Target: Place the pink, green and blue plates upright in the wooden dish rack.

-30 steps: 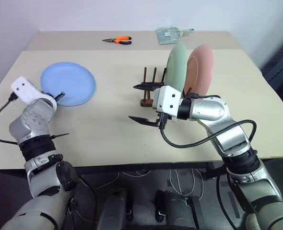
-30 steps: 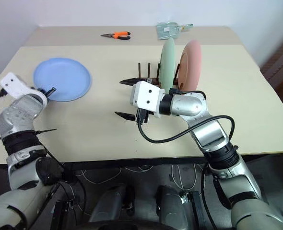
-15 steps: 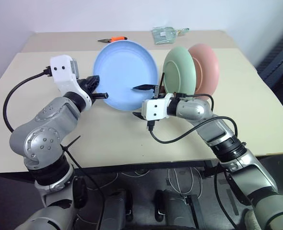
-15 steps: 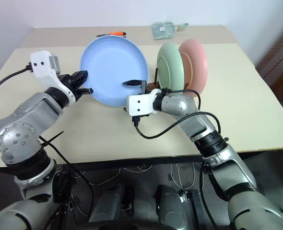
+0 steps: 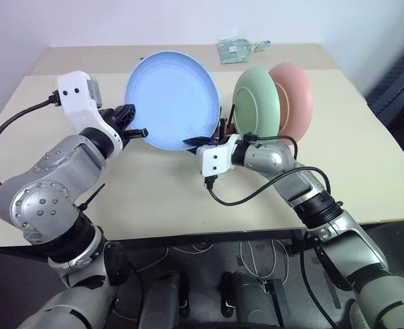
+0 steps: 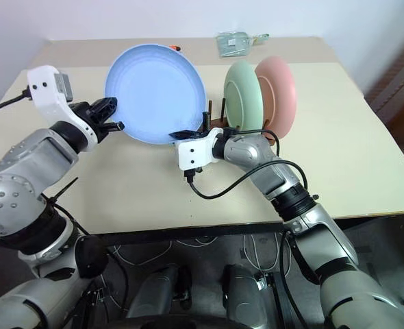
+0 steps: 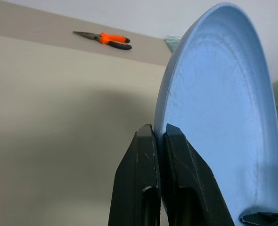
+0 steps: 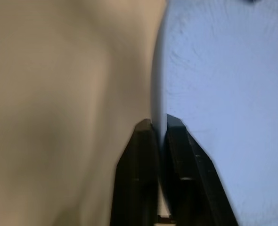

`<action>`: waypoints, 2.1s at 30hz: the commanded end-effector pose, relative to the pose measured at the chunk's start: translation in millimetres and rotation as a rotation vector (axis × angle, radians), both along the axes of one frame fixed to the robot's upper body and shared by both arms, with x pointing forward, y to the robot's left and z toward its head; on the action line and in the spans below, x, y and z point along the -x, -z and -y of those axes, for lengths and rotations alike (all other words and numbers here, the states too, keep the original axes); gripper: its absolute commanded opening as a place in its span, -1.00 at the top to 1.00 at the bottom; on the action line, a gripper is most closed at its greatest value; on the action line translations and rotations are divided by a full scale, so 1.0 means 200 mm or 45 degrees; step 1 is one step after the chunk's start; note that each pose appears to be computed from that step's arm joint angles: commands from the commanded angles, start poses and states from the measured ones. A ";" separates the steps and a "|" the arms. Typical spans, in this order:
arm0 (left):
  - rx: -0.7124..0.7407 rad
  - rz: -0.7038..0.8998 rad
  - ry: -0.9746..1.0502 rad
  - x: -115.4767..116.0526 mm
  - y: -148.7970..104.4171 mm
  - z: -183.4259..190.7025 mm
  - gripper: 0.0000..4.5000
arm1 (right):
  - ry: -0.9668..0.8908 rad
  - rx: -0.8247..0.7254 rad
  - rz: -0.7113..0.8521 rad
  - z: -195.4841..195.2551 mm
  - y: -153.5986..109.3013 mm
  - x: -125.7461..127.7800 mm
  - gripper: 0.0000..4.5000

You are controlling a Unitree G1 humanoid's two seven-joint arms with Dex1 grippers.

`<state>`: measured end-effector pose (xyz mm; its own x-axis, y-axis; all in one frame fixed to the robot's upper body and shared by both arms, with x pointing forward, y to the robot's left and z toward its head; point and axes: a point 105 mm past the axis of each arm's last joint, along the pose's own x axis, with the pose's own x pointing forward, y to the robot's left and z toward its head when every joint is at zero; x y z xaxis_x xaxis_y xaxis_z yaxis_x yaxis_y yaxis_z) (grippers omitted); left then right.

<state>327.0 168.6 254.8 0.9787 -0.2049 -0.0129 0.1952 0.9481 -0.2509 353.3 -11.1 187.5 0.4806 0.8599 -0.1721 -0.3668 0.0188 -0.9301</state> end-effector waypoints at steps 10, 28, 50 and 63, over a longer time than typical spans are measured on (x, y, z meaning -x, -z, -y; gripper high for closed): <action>0.214 0.441 -0.360 0.03 -0.38 -0.38 -0.28 | -0.094 -0.214 0.201 -0.03 -0.34 0.04 1.00; -0.577 0.050 0.522 0.22 0.51 -0.01 -0.47 | -0.269 -1.349 -1.457 0.38 -0.71 0.15 1.00; -0.516 0.052 0.601 0.26 0.53 0.09 -0.47 | 0.026 -1.483 -1.614 0.44 -0.55 0.01 1.00; -0.519 0.053 0.597 0.25 0.53 0.09 -0.49 | 0.170 -1.184 -1.184 0.43 -0.52 0.00 -0.49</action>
<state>279.0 154.0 141.0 0.7901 -0.5878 -0.1741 0.6084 0.7865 0.1058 362.7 -98.3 272.5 0.6152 0.7819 0.1009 -0.7762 0.5782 0.2513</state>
